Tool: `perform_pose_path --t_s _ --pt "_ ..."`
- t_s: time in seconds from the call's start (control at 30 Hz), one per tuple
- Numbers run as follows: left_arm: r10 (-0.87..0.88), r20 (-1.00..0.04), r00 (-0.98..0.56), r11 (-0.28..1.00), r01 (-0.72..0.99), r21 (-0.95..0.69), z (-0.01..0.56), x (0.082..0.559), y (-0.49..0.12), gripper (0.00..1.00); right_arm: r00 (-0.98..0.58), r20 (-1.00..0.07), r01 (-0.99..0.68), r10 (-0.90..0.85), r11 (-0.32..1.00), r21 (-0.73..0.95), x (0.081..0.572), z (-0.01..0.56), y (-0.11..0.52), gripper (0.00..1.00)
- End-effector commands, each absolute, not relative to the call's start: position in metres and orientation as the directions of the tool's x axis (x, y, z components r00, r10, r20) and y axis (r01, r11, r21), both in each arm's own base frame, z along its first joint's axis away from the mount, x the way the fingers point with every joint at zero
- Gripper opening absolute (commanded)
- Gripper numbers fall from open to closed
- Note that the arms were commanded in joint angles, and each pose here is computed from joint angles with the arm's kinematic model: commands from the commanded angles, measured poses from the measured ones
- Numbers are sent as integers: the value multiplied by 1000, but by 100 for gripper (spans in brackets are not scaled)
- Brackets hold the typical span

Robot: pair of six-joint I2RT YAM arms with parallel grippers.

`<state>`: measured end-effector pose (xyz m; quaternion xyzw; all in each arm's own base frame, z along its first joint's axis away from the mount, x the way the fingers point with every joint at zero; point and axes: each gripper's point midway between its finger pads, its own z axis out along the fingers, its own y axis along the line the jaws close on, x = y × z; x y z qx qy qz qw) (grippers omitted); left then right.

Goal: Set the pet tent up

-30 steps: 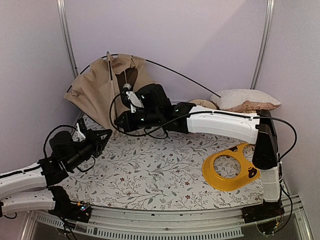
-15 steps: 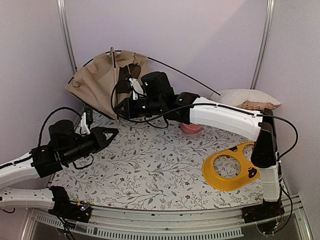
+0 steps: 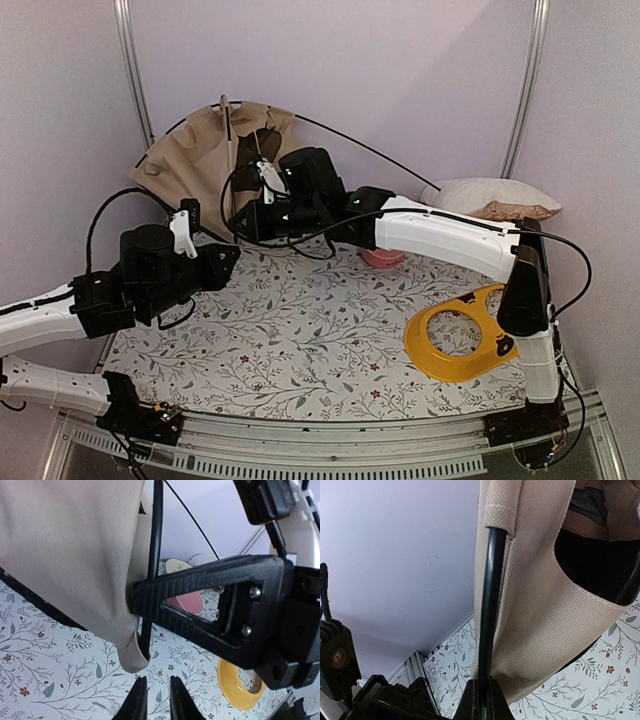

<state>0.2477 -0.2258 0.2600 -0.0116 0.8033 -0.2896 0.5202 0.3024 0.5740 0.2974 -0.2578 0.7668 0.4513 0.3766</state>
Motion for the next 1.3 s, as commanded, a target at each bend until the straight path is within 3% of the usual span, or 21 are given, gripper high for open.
perform_pose_path --t_s 0.0,0.67,0.93,1.27 --pt "-274 -876 -396 877 271 -396 277 257 -224 17 -566 -824 -733 -15 466 495 313 309 575 0" --pt "-233 -873 -429 925 178 -334 269 276 -218 12 -578 -816 -727 -25 469 501 312 306 578 0" --pt "-237 -858 -456 926 162 -342 261 283 -214 16 -575 -818 -729 -23 467 499 312 308 578 0" --pt "-252 -850 -463 922 150 -356 257 286 -210 0 -574 -818 -730 -23 467 499 312 309 578 0"
